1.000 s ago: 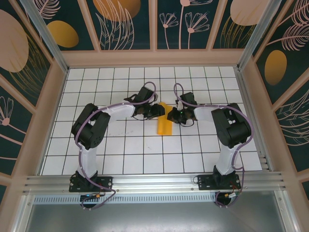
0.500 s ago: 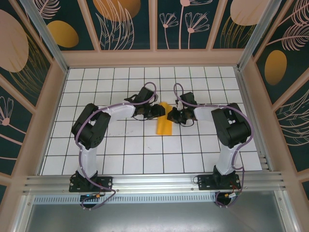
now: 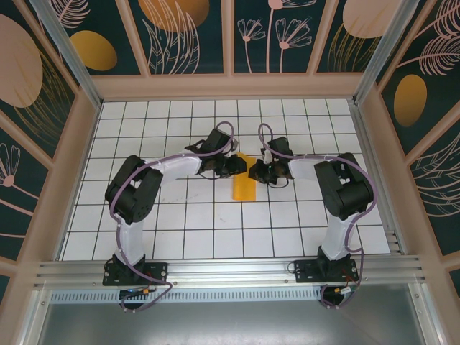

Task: Fold a paper plane with a square sheet of paper (fold left side to right side)
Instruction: First fold the square sheet of paper in half at the center of the table, then hold the square sheet of paper at the center of the table.

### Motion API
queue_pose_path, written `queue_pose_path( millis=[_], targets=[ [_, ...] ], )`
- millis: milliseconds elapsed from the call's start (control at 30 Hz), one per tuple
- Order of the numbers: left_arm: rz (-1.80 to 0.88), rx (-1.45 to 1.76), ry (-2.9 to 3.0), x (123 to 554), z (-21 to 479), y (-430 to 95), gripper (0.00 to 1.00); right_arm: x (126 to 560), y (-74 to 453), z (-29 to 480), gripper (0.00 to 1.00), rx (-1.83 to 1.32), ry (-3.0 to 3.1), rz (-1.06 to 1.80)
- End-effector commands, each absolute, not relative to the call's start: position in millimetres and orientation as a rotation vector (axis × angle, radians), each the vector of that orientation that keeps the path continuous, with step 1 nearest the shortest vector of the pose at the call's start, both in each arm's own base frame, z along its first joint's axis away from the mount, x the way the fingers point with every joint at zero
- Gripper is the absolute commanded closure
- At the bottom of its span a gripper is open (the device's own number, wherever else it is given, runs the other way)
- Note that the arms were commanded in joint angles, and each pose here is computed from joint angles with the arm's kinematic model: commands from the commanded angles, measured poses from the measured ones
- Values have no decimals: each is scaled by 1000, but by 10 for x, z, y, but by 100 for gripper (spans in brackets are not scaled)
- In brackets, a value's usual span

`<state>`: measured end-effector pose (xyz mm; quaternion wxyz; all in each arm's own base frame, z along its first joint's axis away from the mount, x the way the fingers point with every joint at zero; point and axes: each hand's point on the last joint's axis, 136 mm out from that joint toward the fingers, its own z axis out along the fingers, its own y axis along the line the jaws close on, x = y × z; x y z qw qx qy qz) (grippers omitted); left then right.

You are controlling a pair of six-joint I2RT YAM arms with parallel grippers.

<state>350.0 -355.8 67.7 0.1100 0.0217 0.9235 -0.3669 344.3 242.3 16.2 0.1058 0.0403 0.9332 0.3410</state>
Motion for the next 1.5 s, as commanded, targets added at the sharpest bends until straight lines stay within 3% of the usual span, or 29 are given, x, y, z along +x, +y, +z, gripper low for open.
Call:
queue_pose_path(
  millis=[0, 600, 1067, 1467],
  targets=[
    [-1138, 94, 2688, 3542, 716, -3679, 71, 3275, 2317, -174, 85, 141, 2867, 896],
    [-885, 34, 2841, 3422, 5, -3365, 71, 3273, 2341, -123, 85, 117, 2851, 914],
    [-860, 24, 2879, 3302, -171, -3275, 72, 3730, 2580, 766, 87, -2, 2599, 1156],
    [-859, 27, 2878, 3293, -172, -3284, 73, 3977, 2843, 433, 88, 18, 2655, 1203]
  ],
)
